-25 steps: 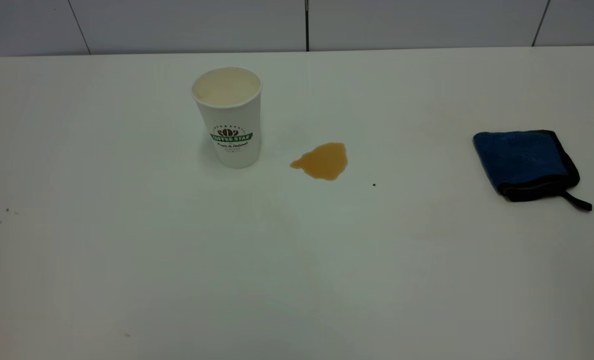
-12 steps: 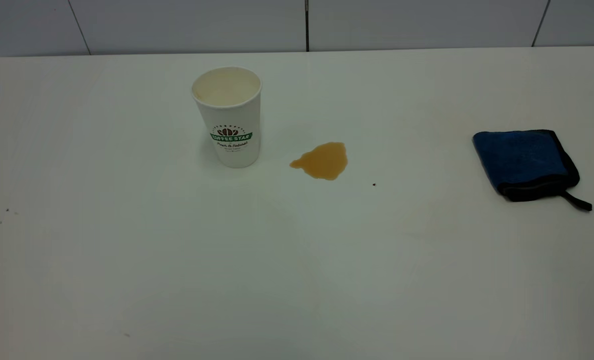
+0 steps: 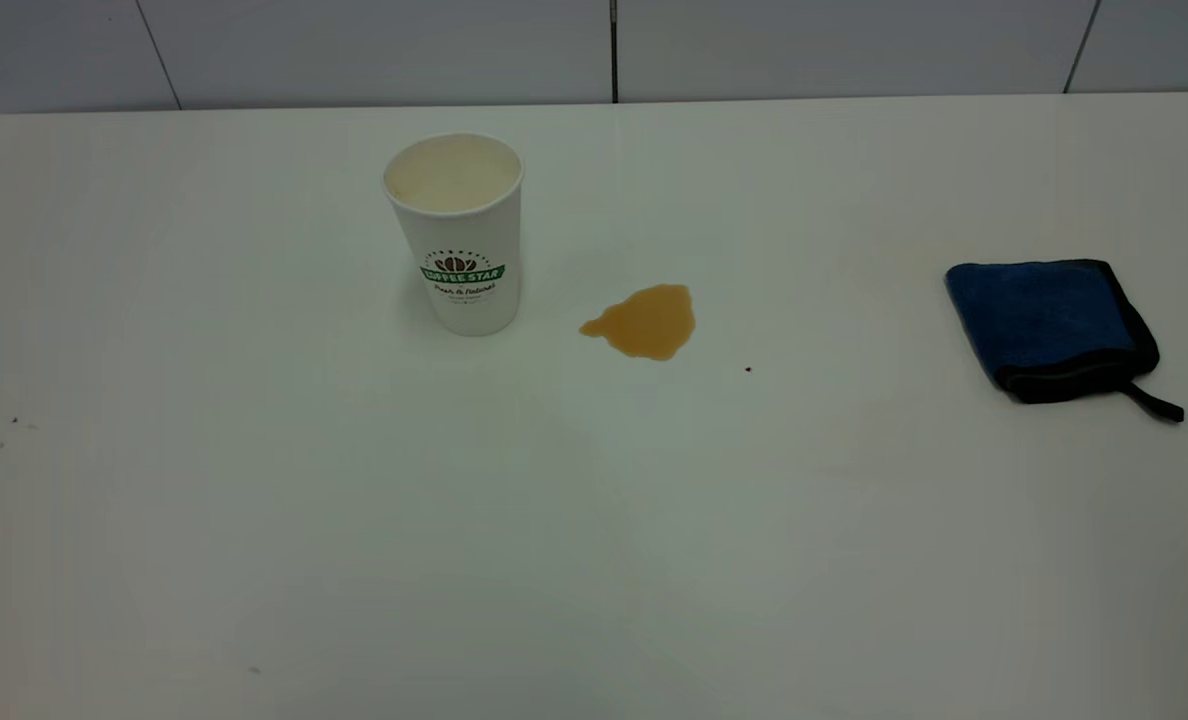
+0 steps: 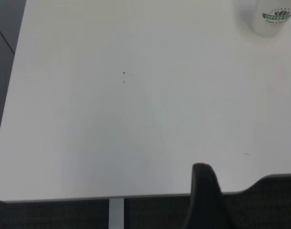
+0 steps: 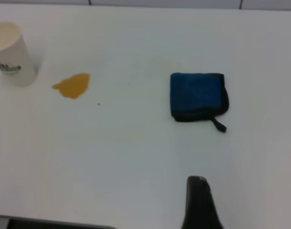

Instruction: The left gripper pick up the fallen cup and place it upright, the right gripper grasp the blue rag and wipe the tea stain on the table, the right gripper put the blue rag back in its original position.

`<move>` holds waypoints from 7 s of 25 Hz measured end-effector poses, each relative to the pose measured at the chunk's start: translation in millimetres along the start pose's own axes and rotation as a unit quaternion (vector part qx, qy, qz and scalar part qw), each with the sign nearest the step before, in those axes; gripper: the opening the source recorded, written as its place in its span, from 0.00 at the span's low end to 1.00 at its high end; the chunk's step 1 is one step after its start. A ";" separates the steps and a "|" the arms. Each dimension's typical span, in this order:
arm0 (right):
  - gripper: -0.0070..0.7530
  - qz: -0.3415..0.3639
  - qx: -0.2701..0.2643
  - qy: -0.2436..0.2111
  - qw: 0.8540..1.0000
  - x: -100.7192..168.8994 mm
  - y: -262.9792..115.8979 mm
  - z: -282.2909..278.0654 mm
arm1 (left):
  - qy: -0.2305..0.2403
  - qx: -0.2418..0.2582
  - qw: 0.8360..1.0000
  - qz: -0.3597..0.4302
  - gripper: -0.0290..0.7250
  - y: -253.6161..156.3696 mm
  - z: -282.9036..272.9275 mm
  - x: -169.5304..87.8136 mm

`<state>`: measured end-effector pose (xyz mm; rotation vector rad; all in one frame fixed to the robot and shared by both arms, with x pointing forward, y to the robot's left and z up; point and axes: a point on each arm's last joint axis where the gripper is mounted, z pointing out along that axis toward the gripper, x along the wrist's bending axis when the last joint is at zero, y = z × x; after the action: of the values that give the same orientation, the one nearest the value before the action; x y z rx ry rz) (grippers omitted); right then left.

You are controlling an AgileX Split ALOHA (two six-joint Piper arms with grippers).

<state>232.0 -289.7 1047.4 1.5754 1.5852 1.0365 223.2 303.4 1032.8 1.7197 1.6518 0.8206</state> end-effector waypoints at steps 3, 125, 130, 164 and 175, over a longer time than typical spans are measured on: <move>0.79 0.007 0.013 0.024 1.000 3.8 8.8 8.6 | 0.000 0.000 1.000 0.000 0.70 0.0 0.0 0.0; 0.07 -0.159 0.390 0.248 0.873 163.6 -40.2 549.4 | 0.000 0.001 1.000 0.000 0.70 -0.1 0.0 0.0; 0.07 -0.194 0.455 0.326 0.806 195.3 -59.0 522.6 | 0.000 0.001 1.000 0.000 0.70 -0.1 0.0 0.0; 0.57 -0.065 0.433 -0.026 0.899 -60.5 -0.2 563.2 | 0.000 0.001 1.000 -0.001 0.70 -0.1 0.0 0.0; 0.85 -0.069 0.389 -0.008 0.919 -7.8 162.3 452.2 | 0.000 0.001 1.000 0.000 0.70 -0.1 0.0 0.0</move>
<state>707.2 -268.0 980.3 1.9024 2.2151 0.2979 223.1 303.4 1032.7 1.7199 1.6531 0.8194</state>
